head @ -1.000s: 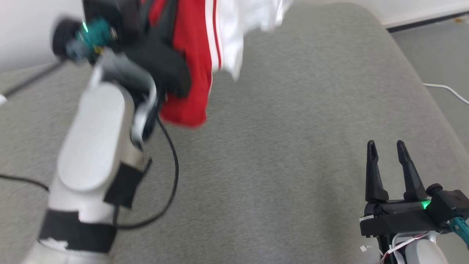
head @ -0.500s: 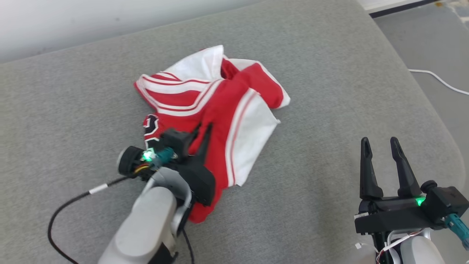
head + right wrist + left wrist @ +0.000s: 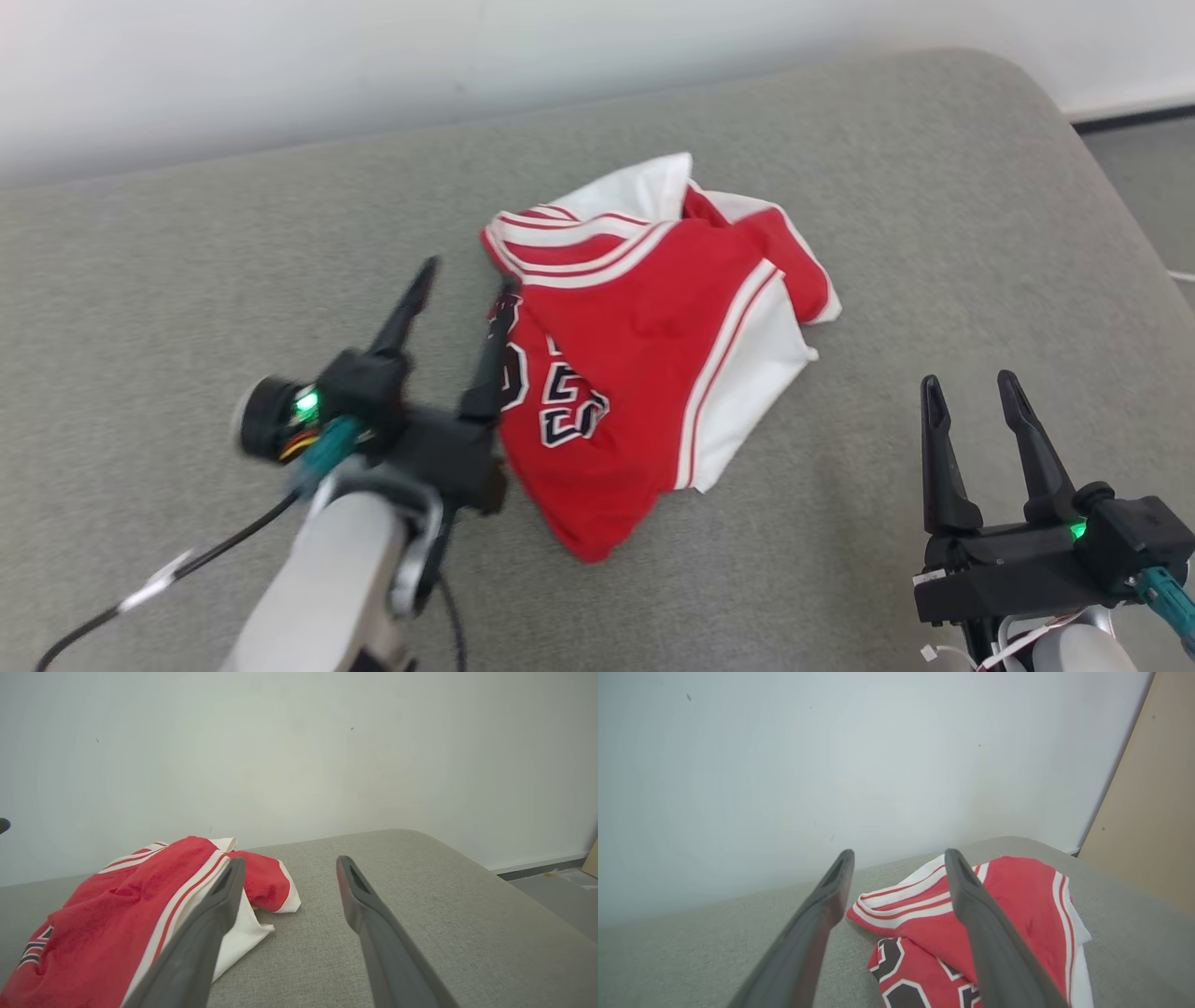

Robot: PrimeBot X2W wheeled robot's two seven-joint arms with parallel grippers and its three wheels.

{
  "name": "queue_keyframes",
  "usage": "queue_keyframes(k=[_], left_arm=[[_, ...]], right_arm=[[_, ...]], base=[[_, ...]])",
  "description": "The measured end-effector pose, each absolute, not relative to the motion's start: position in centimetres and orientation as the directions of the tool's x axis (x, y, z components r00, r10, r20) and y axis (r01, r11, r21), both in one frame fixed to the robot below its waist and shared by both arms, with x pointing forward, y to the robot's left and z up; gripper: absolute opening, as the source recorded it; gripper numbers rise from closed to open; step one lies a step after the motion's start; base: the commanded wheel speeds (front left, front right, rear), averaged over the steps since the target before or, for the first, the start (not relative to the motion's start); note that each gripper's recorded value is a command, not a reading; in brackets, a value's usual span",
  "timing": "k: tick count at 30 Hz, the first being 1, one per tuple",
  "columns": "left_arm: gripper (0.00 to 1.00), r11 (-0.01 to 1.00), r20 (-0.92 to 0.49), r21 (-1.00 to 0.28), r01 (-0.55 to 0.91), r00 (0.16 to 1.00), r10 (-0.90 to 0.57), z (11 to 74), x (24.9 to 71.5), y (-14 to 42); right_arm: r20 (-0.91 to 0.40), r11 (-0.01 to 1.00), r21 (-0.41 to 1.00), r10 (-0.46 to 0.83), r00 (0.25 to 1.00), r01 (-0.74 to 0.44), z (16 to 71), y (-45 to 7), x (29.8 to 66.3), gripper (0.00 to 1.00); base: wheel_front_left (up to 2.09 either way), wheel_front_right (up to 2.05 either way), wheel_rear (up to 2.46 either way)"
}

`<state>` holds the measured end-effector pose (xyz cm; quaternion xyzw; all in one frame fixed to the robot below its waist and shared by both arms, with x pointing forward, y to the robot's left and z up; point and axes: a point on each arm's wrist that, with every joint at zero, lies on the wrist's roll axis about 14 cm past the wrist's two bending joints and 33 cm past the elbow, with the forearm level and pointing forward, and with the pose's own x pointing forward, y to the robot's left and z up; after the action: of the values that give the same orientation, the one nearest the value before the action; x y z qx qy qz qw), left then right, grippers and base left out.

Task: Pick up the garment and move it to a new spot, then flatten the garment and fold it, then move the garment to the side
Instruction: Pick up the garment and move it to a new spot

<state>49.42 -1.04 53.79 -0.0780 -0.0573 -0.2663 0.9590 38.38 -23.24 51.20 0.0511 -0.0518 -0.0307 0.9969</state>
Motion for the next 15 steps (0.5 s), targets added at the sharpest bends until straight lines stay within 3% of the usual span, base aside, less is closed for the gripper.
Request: queue_keyframes(k=[8, 15], left_arm=[[1.0, 0.96, 0.19, -0.099, 0.263, 0.952, -0.241, 54.8, 45.6, 10.6], [1.0, 0.987, 0.16, -0.117, 0.106, 0.983, -0.087, 53.7, 40.9, 15.7]], right_arm=[[0.13, 0.995, 0.091, 0.027, 0.991, -0.039, 52.2, -20.8, 38.2, 1.0], [0.141, 0.994, 0.084, 0.06, 0.988, -0.072, 52.6, -20.0, 37.5, 1.0]], base=[[0.0, 0.0, 0.0], [0.0, 0.0, 0.0]])
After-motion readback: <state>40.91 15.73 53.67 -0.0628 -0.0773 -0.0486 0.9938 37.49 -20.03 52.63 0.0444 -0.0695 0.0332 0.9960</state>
